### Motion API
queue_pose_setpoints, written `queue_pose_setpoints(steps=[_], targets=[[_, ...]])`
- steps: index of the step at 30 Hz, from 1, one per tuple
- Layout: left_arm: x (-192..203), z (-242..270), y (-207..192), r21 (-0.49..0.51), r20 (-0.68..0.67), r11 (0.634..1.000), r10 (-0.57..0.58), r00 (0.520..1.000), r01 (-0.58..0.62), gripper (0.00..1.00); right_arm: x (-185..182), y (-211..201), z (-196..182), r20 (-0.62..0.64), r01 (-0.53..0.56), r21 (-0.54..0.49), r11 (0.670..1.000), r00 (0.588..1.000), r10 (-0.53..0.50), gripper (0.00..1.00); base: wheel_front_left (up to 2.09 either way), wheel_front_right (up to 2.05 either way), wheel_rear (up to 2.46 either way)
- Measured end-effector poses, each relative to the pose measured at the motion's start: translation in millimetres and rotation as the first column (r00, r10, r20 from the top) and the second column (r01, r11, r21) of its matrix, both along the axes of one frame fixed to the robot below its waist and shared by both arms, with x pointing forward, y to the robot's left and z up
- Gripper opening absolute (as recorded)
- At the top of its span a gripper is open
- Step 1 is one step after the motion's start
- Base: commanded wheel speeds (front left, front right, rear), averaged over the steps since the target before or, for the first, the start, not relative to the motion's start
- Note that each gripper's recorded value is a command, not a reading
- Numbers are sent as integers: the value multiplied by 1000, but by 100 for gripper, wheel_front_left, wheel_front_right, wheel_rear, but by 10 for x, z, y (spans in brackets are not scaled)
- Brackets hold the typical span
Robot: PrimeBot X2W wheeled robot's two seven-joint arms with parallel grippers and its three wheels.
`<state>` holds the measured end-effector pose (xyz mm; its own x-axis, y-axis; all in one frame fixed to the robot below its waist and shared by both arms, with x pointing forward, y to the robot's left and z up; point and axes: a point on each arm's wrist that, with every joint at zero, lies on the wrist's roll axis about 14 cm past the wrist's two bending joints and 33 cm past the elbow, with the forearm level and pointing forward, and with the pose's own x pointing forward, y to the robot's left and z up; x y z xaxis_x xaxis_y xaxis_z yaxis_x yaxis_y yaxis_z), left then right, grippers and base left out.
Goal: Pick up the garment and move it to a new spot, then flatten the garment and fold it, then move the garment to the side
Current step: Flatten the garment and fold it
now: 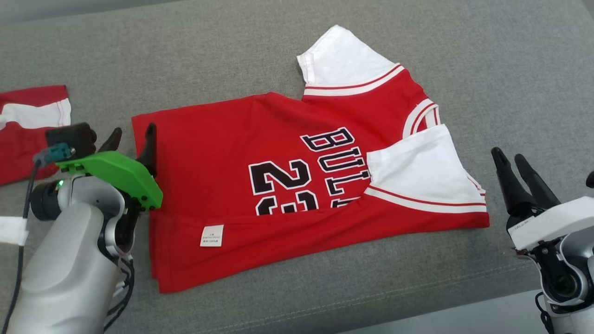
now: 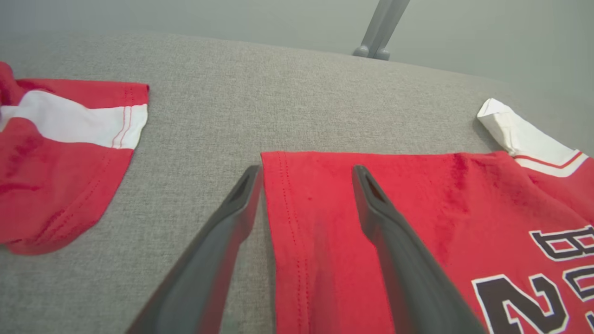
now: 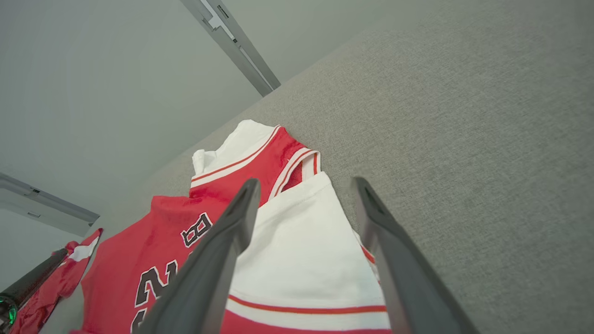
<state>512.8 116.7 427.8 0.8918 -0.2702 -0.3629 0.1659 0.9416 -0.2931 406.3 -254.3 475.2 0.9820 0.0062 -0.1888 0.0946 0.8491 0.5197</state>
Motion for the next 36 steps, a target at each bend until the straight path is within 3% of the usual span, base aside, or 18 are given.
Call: queue_pose_setpoints(steps=[9, 21, 22, 23, 24, 27, 32, 36], targets=[[352, -434, 79, 77, -123, 997, 39, 992, -29, 100, 88, 29, -92, -28, -28, -19, 999, 999, 27, 100, 0, 0, 0], [440, -674, 50, 141, -176, 989, -6, 984, 31, 100, 140, -11, -134, -44, -40, -41, 998, 998, 38, 100, 0, 0, 0], [436, -684, 39, 144, -179, 989, -14, 984, 41, 87, 152, -1, -129, -43, -44, -42, 998, 998, 42, 100, 0, 0, 0], [431, -696, 30, 147, -183, 988, -21, 983, 48, 60, 165, 6, -123, -41, -47, -42, 998, 998, 45, 100, 0, 0, 0], [430, -703, 19, 147, -185, 988, -25, 982, 53, 41, 178, 8, -114, -38, -49, -44, 998, 998, 47, 100, 0, 0, 0], [422, -703, -46, 146, -184, 986, -52, 981, 80, 0, 192, 22, -113, -42, -60, -48, 997, 997, 58, 100, 0, 0, 0], [399, -648, -153, 151, -158, 981, -101, 982, 125, 0, 293, 39, -5, -23, -91, -87, 992, 996, 89, 100, 0, 0, 0], [389, -550, -210, 155, -118, 975, -139, 983, 157, 0, 488, 106, 124, -25, -154, -175, 972, 988, 152, 100, 0, 0, 0]])
